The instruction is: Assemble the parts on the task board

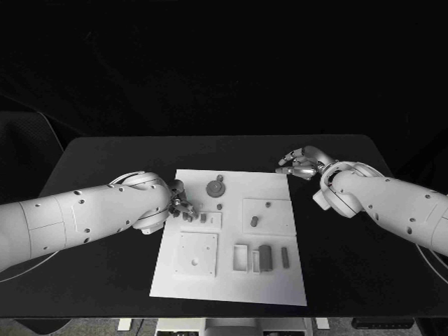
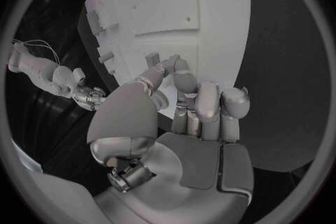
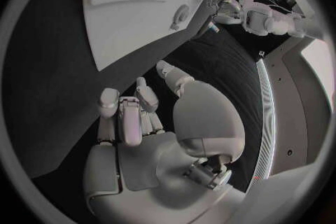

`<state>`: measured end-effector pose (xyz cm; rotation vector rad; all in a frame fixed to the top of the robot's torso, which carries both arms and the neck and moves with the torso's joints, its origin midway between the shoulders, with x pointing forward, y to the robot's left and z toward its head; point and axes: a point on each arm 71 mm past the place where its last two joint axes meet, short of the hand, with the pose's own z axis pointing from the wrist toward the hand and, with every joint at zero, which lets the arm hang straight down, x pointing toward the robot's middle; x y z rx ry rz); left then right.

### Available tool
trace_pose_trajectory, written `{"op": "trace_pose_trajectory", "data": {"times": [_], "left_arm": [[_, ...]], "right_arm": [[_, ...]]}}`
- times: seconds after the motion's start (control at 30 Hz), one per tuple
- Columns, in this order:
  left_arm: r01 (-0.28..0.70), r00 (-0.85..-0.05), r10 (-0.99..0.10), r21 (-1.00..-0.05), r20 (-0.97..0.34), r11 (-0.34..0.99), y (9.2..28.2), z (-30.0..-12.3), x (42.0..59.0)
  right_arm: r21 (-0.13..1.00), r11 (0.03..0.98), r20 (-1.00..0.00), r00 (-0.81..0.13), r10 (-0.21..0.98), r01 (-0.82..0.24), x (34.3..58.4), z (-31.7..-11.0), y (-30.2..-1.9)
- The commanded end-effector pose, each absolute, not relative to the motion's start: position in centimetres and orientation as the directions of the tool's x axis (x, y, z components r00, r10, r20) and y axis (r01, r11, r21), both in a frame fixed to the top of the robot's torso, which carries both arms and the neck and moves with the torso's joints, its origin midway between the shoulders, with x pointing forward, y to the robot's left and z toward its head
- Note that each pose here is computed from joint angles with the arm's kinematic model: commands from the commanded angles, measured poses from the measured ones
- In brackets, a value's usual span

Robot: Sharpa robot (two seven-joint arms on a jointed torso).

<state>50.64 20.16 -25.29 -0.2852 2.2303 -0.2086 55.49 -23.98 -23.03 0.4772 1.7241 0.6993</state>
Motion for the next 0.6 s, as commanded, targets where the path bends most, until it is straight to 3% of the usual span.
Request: {"op": "trace_pose_trajectory", "data": {"times": [0.03,0.6], "left_arm": [[-0.123,-0.602,-0.281,-0.260,-0.748,0.958,19.91,-25.35,50.56],[-0.129,-0.611,-0.302,-0.284,-0.732,0.950,19.81,-25.40,50.50]], "right_arm": [[0.672,0.739,-0.721,-0.273,0.637,-0.049,55.42,-23.11,-23.89],[0.671,0.740,-0.721,-0.273,0.637,-0.047,55.40,-23.16,-24.01]]}}
